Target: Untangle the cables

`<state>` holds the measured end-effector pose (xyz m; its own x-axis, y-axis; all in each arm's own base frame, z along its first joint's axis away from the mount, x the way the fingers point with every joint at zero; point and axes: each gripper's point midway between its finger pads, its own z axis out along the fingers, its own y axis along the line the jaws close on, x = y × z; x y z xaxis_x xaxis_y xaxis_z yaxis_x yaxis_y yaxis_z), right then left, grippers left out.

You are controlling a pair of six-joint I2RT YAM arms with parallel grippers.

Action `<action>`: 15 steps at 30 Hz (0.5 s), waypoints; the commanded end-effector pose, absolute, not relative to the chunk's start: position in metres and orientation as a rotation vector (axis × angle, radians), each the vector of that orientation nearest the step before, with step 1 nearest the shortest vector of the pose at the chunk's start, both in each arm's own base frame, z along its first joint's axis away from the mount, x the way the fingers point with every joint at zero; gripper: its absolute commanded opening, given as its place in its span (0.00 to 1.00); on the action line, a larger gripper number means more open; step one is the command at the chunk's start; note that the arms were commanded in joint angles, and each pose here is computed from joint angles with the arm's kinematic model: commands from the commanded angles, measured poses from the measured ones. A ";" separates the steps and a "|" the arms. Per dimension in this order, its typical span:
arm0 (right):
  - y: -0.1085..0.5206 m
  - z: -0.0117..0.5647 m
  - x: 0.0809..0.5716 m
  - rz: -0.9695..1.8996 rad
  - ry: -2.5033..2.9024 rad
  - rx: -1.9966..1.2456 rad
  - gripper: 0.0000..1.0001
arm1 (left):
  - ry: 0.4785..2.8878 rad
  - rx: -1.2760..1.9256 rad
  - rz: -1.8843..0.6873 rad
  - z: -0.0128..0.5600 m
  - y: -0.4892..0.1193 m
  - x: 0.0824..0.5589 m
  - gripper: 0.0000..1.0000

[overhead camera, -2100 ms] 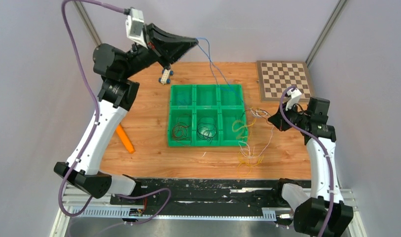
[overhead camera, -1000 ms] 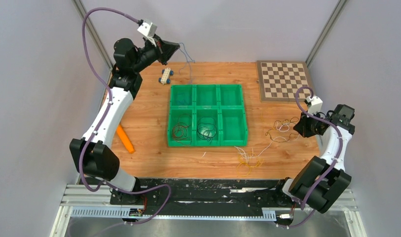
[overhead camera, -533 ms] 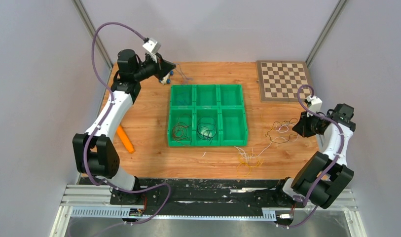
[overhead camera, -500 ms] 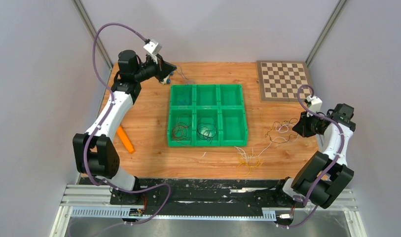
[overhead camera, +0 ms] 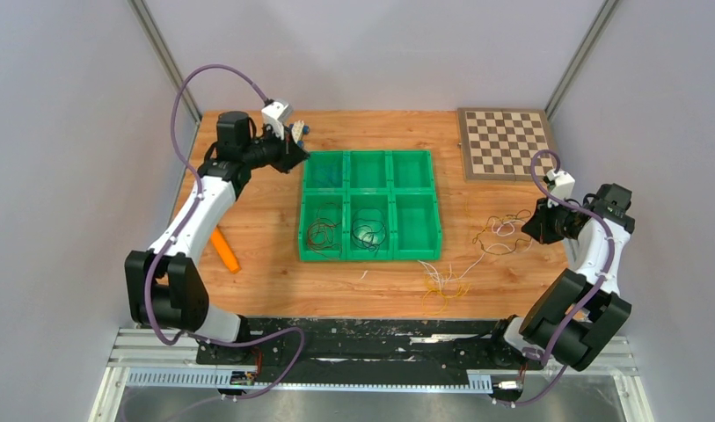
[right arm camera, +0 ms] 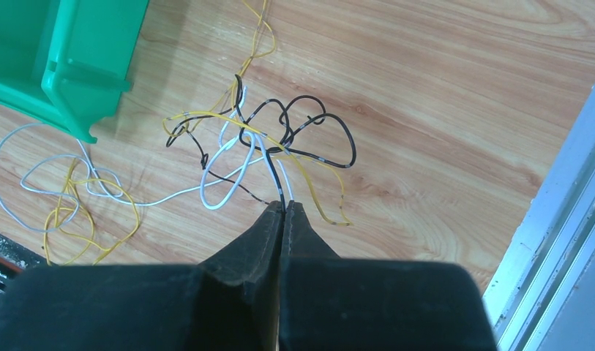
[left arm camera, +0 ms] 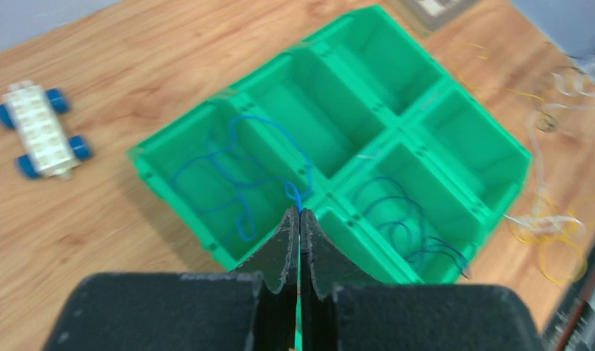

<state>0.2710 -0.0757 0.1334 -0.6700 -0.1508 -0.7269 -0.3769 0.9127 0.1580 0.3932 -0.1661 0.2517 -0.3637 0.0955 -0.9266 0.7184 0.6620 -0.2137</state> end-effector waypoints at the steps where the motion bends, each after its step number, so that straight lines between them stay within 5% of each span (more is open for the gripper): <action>1: -0.076 0.152 0.279 0.379 2.244 -0.393 0.00 | 1.918 0.476 -0.540 0.256 -0.141 0.443 0.00; 7: -0.078 0.157 0.279 0.370 2.256 -0.363 0.00 | 2.017 0.491 -0.340 0.219 -0.160 0.496 0.00; 15: -0.068 0.179 0.276 0.376 2.201 -0.394 0.00 | 2.177 0.680 -0.349 0.136 -0.204 0.487 0.00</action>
